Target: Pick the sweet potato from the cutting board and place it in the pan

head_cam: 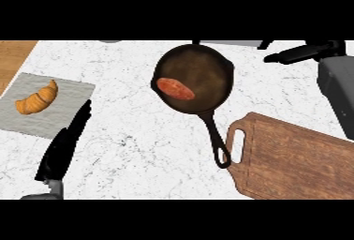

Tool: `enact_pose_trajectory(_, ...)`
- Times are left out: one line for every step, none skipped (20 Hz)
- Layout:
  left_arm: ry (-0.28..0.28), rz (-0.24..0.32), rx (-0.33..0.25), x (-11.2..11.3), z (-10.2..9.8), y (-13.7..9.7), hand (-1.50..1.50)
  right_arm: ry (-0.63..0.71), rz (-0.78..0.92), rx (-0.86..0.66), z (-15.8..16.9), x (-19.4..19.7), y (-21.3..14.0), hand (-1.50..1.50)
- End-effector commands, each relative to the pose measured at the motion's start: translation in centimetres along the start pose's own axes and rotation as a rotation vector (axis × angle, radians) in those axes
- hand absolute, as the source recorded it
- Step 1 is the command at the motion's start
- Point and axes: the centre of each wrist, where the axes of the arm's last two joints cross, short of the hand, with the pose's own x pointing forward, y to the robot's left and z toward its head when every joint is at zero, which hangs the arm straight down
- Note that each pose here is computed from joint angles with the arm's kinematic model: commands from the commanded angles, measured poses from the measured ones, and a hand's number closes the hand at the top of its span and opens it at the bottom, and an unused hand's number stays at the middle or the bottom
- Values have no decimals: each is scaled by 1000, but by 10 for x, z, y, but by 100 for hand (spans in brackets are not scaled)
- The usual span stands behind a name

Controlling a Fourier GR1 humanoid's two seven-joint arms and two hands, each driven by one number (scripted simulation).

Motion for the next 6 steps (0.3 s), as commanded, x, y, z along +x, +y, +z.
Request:
enact_pose_trajectory(-2, 20, -10, 2, -1, 0, 0, -4, 31, 18, 17, -3, -45, -150)
enact_pose_trajectory(-1, 5, -24, -5, 8, -5, 0, 9, 23, 23, 25, -15, -45, -150)
enact_pose_trajectory(-6, 9, -15, 1, 5, -10, 0, 18, 23, 23, 19, -6, -45, -150)
enact_pose_trajectory(-12, 11, -4, 3, -4, -8, 0, -8, 22, 22, 27, -14, -51, -150)
enact_pose_trajectory(-10, 21, -21, -2, 2, -3, 0, 4, 35, 35, 25, -4, -62, -150)
enact_pose_trajectory(-9, 6, -22, -6, 6, -3, 0, -13, 33, 15, 30, -14, -57, -150)
